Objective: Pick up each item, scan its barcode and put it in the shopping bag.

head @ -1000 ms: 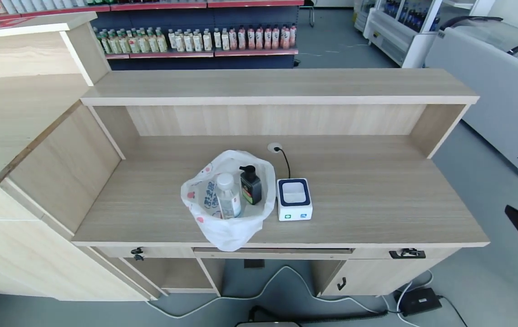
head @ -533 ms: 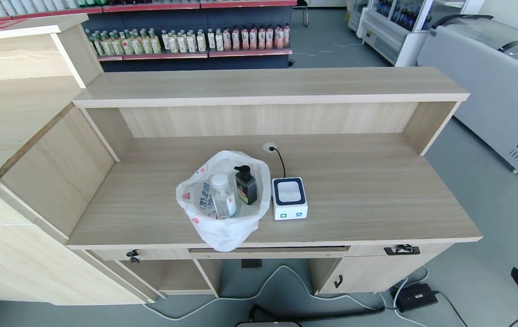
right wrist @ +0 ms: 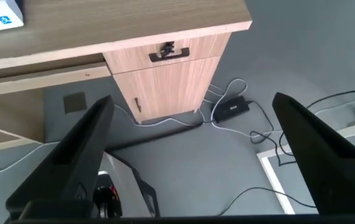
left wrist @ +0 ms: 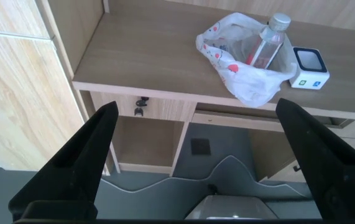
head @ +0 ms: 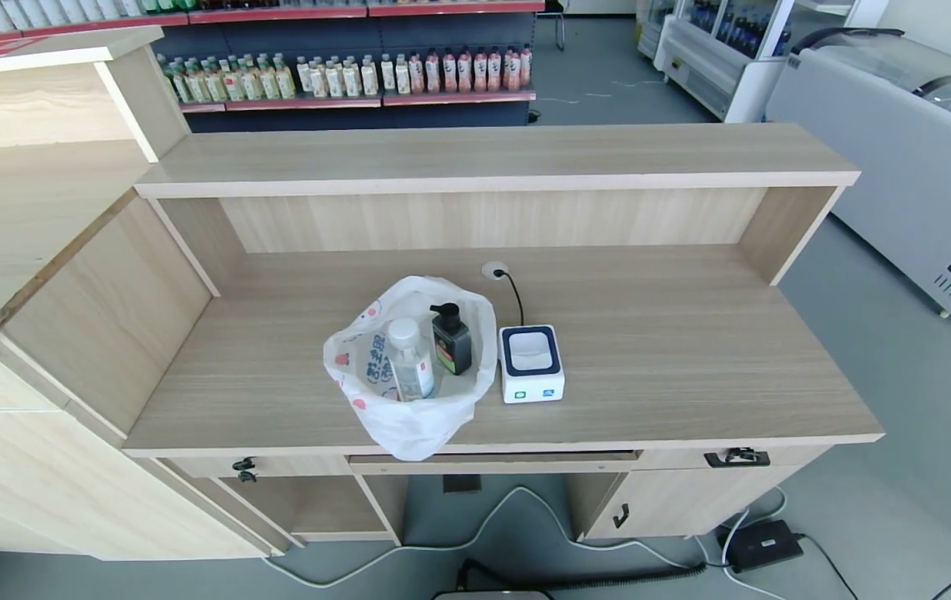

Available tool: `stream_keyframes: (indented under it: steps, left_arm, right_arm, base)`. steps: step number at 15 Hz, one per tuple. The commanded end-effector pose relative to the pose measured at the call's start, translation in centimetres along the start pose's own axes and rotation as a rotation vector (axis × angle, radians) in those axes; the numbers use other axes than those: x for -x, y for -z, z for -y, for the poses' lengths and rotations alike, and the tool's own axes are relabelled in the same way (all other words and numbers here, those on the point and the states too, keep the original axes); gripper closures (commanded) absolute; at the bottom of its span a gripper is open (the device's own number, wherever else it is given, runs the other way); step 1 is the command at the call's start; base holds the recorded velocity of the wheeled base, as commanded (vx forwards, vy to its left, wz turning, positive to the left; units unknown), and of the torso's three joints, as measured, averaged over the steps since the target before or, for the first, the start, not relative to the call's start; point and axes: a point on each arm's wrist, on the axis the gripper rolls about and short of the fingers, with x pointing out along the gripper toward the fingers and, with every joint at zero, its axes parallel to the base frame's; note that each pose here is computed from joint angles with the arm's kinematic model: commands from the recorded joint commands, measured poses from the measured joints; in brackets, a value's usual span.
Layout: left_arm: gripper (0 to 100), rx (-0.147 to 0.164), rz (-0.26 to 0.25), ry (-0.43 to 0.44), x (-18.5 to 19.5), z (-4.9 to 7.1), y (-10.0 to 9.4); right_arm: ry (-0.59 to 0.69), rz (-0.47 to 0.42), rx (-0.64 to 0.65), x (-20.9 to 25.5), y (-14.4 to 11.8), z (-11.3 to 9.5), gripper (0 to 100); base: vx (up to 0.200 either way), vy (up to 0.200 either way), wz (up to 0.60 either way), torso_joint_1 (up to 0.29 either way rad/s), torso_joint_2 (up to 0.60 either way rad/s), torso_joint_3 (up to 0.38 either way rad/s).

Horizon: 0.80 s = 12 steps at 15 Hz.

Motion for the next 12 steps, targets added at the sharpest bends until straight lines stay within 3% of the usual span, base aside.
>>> stream_keyframes:
  steps: [1, 4, 9, 12]
  left_arm:
    - [0, 0.000, 0.000, 0.000, 0.00, 0.00, 0.03]
    - [0, 0.000, 0.000, 0.000, 0.00, 0.00, 0.03]
    - [0, 0.000, 0.001, 0.000, 0.01, 0.00, -0.01]
    - [0, 0.000, 0.001, 0.000, 0.01, 0.00, -0.01]
  right_arm:
    - [-0.065, 0.167, -0.029, 1.54, 0.78, 0.22, 0]
    - [-0.105, 0.233, -0.033, 2.01, 0.99, 0.35, 0]
    - [-0.110, 0.180, -0.144, 1.90, 1.46, 0.34, 0]
    - [-0.109, 0.179, -0.145, 1.90, 1.48, 0.34, 0]
  base:
    - [0.000, 0.000, 0.00, 0.000, 0.00, 0.000]
    - [0.000, 0.000, 0.00, 0.000, 0.00, 0.000]
    - [0.000, 0.000, 0.00, 0.000, 0.00, 0.000]
    - [0.000, 0.000, 0.00, 0.000, 0.00, 0.000]
